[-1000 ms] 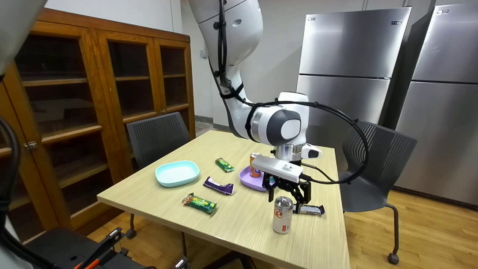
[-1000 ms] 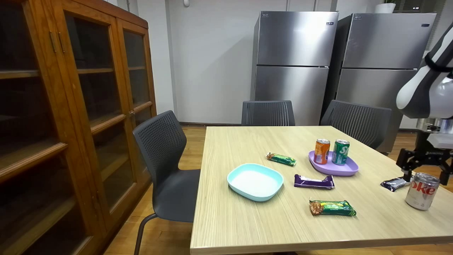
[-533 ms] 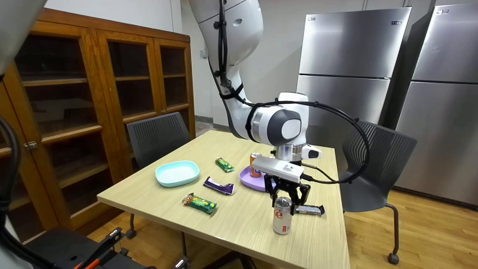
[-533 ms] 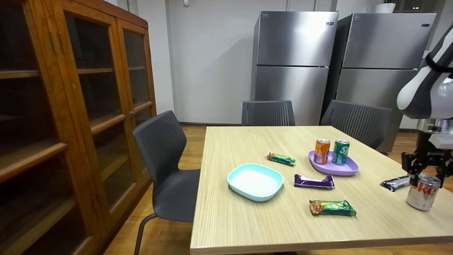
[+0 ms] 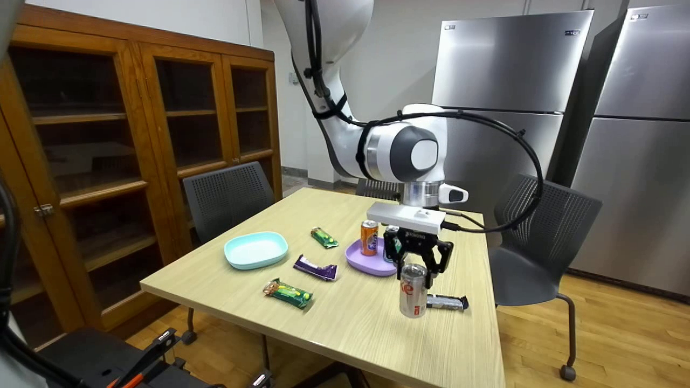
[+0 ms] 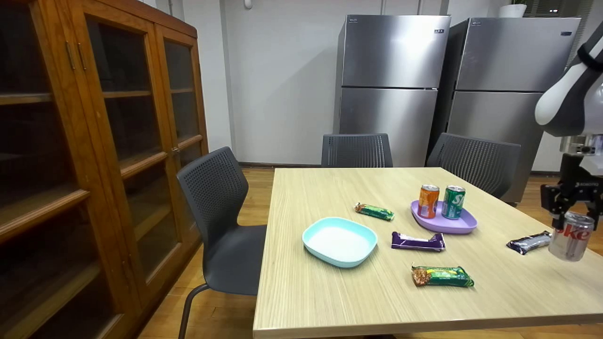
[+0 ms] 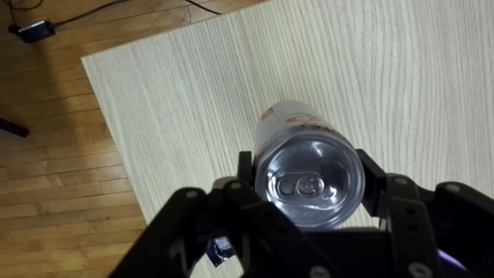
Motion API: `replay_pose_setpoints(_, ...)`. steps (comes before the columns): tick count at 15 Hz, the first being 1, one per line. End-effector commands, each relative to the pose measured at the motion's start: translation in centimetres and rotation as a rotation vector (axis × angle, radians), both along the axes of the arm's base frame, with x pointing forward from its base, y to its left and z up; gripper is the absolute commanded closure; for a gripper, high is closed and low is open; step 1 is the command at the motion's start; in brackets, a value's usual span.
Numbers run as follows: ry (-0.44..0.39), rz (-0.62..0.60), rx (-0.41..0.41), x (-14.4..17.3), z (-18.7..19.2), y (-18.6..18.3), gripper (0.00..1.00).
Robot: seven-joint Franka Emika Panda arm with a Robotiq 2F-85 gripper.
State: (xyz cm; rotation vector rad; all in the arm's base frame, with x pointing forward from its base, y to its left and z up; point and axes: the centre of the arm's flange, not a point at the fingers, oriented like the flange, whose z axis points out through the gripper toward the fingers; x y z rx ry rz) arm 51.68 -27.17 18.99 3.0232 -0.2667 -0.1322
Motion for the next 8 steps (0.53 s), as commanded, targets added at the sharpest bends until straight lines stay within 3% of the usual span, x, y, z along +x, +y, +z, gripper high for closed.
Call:
replay_pose_setpoints(1, -0.014, 0.046, -0.013, -0.5, 4.9, 2.6, 0.61)
replay_pose_setpoints(8, -0.061, 0.148, -0.007, 2.3, 6.7, 8.0, 0.61)
